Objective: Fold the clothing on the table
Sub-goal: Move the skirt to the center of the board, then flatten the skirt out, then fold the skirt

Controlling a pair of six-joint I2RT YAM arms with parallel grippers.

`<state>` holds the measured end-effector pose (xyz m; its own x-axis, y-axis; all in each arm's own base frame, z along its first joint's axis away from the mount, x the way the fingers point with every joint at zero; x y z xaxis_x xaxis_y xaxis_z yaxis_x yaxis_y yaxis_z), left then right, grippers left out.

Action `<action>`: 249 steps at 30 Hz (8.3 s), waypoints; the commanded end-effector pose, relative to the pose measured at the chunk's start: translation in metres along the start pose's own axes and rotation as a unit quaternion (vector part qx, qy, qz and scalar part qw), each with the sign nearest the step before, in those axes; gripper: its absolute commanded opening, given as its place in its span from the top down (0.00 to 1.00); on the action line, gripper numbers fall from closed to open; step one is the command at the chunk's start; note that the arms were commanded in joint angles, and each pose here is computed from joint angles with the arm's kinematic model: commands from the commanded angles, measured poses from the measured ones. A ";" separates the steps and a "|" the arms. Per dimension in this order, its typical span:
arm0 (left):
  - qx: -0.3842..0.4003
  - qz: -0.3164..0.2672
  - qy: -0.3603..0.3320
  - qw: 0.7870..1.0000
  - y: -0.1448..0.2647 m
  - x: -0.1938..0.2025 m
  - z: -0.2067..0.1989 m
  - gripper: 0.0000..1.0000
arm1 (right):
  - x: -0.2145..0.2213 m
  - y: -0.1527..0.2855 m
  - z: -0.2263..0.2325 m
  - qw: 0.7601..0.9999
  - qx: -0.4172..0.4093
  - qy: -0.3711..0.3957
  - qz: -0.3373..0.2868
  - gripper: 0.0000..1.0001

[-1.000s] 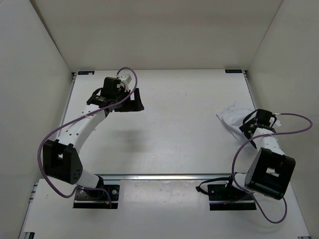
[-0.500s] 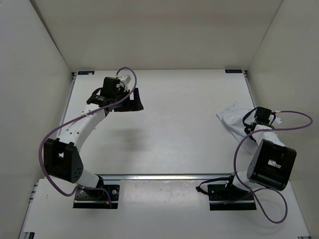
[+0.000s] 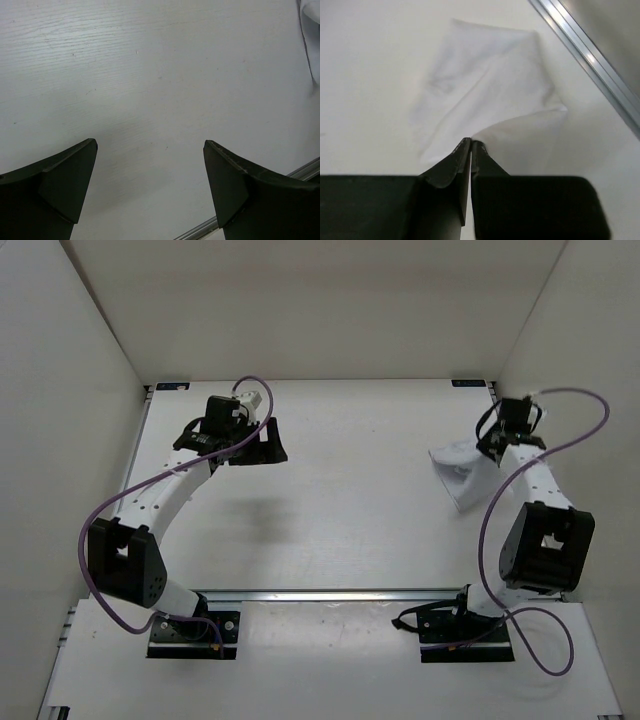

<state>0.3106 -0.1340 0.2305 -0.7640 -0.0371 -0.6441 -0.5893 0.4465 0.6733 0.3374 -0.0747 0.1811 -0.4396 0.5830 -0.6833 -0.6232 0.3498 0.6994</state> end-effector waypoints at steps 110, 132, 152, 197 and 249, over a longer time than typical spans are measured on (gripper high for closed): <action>0.094 0.005 0.032 0.995 -0.153 -0.030 0.003 1.00 | 0.062 -0.012 0.190 0.865 -0.393 0.230 0.209 1.00; 0.019 -0.161 -0.163 0.973 0.020 -0.078 -0.046 1.00 | 0.032 0.130 0.159 0.816 -0.496 0.294 0.032 1.00; 0.017 -0.021 0.000 1.000 -0.016 0.061 0.009 1.00 | 0.143 0.086 0.129 0.802 -0.498 0.237 0.230 1.00; 0.016 0.004 -0.026 1.000 -0.002 0.081 -0.002 1.00 | 0.163 0.104 0.088 0.810 -0.486 0.231 0.235 1.00; 0.071 0.049 0.144 0.986 0.017 0.170 -0.002 1.00 | 0.208 0.111 0.081 0.770 -0.510 0.250 0.290 1.00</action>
<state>0.1744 -0.1295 0.1334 -0.8658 -0.1917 -0.4622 -0.4879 0.5281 0.6950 0.2223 0.1328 0.1238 -0.9048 -0.0142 -0.4257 -0.2859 -0.7205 0.6318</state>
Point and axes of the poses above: each gripper's point midway between its finger pads, its own y axis back along the fingers, its own z axis along the line the jaws close on, x = y × z, the point moved 8 cm from there along y, back along the fingers, and after that the axes turned 2 degrees about -y, right-handed, at the moved point
